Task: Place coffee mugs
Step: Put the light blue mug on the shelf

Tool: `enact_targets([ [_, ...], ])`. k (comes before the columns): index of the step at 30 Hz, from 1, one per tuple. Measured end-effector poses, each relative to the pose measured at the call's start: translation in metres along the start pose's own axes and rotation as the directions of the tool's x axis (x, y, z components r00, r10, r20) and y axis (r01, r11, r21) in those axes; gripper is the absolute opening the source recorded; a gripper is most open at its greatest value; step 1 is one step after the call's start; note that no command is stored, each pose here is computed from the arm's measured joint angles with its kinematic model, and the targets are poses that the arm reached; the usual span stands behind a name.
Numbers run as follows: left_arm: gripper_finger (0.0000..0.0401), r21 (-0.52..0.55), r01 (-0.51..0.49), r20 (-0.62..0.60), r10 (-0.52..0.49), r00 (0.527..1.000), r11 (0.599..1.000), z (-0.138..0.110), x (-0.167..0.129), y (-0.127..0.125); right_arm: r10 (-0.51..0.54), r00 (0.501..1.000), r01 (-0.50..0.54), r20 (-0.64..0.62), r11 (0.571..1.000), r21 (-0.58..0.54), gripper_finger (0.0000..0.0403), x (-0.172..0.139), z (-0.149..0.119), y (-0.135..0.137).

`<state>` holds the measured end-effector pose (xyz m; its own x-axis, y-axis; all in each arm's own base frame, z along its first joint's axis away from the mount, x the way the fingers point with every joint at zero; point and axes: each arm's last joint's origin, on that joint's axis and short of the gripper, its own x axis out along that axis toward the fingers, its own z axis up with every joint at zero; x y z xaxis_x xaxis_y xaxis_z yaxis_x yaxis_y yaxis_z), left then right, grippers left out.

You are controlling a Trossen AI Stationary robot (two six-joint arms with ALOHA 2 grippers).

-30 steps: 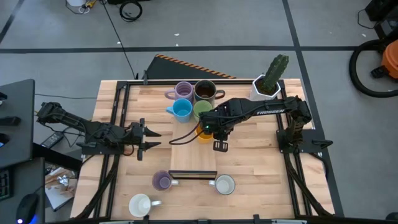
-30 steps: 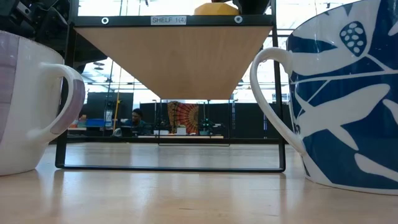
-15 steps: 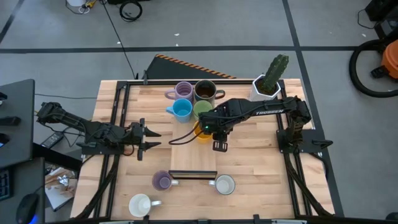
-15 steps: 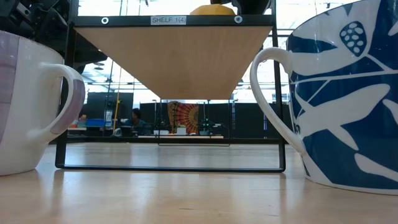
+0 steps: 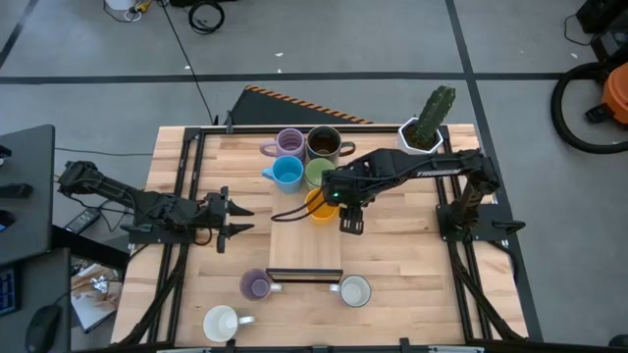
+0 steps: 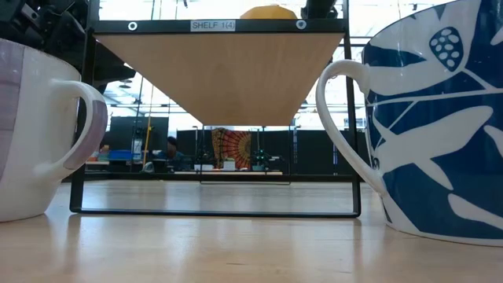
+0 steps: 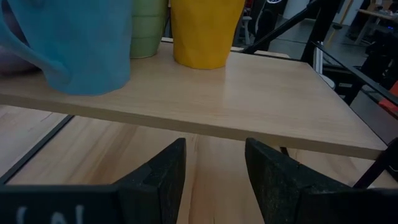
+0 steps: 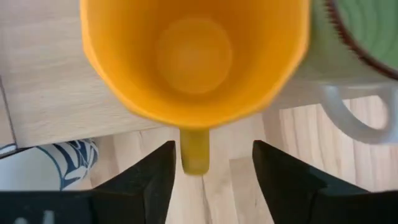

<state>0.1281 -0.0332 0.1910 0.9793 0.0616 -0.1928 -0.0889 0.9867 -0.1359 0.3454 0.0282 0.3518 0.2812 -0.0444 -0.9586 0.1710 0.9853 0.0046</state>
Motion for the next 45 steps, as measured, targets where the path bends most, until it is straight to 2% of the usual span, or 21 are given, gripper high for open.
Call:
enact_targets([
  [8,0.0172,0.001,-0.002,-0.014,0.002,1.000,1.000,-0.001,0.000,0.000,-0.087,0.991,0.088,0.102,0.996,-0.008,0.0239,-0.030,-0.015,0.004],
  [12,0.0172,-0.012,0.081,-0.013,-0.081,0.997,0.997,0.000,0.000,-0.002,-0.135,0.971,0.137,0.200,0.991,0.001,0.0247,-0.037,-0.027,0.008],
  [15,0.0172,-0.006,0.126,-0.019,-0.126,0.992,0.992,0.000,0.000,-0.004,-0.104,0.955,0.108,0.277,0.994,0.001,0.0254,-0.033,-0.037,0.008],
  [23,0.0172,-0.075,0.131,-0.037,-0.134,0.990,0.988,-0.001,0.000,-0.004,-0.030,0.919,0.029,0.393,1.000,0.008,0.0270,-0.008,-0.076,0.000],
  [29,0.0172,-0.121,0.281,-0.093,-0.293,0.952,0.952,-0.004,-0.001,-0.008,-0.077,0.846,0.105,0.528,0.994,-0.023,0.0272,0.009,-0.106,-0.008],
  [35,0.0172,-0.264,0.226,-0.170,-0.276,0.946,0.938,0.006,-0.005,-0.010,-0.096,0.766,0.175,0.635,0.982,-0.063,0.0272,0.022,-0.127,-0.020],
  [40,0.0172,-0.287,0.129,-0.299,-0.216,0.930,0.949,0.027,-0.010,-0.019,-0.098,0.730,0.160,0.677,0.987,-0.029,0.0271,0.031,-0.135,-0.025],
  [45,0.0172,-0.333,0.046,-0.427,-0.194,0.883,0.942,0.047,-0.008,-0.041,-0.110,0.703,0.202,0.703,0.978,-0.049,0.0264,0.044,-0.142,-0.026],
])
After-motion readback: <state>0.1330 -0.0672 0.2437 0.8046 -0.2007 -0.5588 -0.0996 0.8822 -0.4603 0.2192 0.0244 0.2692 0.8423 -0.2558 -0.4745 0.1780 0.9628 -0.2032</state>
